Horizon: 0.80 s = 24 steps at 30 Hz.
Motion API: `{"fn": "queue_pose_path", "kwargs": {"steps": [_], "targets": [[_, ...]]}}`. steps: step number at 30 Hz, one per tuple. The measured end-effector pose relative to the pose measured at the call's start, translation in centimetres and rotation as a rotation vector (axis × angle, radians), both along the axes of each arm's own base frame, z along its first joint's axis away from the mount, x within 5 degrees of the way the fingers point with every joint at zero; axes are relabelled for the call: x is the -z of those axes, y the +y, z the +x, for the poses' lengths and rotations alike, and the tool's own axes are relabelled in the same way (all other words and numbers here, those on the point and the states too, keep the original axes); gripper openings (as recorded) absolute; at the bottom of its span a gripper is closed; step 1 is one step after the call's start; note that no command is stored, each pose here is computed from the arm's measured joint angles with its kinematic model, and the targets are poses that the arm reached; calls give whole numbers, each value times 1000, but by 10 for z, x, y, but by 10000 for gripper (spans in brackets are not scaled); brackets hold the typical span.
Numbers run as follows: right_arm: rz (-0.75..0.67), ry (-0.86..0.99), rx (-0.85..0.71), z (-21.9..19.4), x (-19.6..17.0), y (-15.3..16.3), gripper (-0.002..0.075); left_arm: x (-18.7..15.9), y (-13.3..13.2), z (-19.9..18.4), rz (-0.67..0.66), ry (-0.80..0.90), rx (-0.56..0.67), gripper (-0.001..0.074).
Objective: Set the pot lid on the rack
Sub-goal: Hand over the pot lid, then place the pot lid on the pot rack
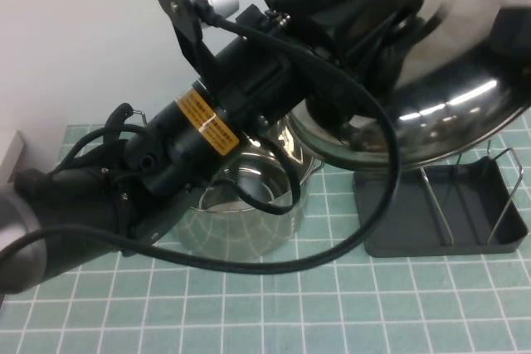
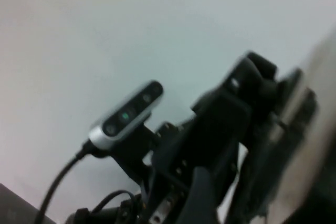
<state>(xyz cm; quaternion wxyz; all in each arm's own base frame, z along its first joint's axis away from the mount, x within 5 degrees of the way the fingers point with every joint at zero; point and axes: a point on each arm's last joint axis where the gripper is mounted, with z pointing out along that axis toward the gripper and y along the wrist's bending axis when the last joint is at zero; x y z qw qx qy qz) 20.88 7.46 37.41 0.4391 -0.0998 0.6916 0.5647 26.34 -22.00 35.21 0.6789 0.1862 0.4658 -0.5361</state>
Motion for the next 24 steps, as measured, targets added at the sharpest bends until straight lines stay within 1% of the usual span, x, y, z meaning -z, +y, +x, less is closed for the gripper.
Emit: {"fn": "queue_pose_path", "kwargs": {"steps": [2,4,9,10,14,16,18,21,22,24], "targets": [[-1,-33,0,1,-10,0,554,0,-2,-2,1,-4,6,335],[-3,-62,4,1,-18,0,471,-1,-3,-3,-5,-9,10,335],[-25,-123,10,1,-23,0,144,-2,-3,-3,-5,-15,10,335],[-20,-129,-6,0,-24,1,112,-1,-3,-3,-1,-12,11,337],[-30,-156,-14,-1,-25,1,104,0,-4,-4,20,-16,22,337],[-34,-164,-16,-1,-25,2,102,1,-5,-4,33,-19,24,358],[-42,-174,-14,-1,-25,1,70,2,-6,-5,54,-28,27,445],[-71,-192,25,2,-24,0,71,2,-7,-6,62,-44,36,582],[-82,-197,49,4,-23,-1,71,1,-6,-7,59,-53,41,611],[-107,-211,96,8,-22,-4,71,-3,-2,-8,57,-75,41,636]]}}
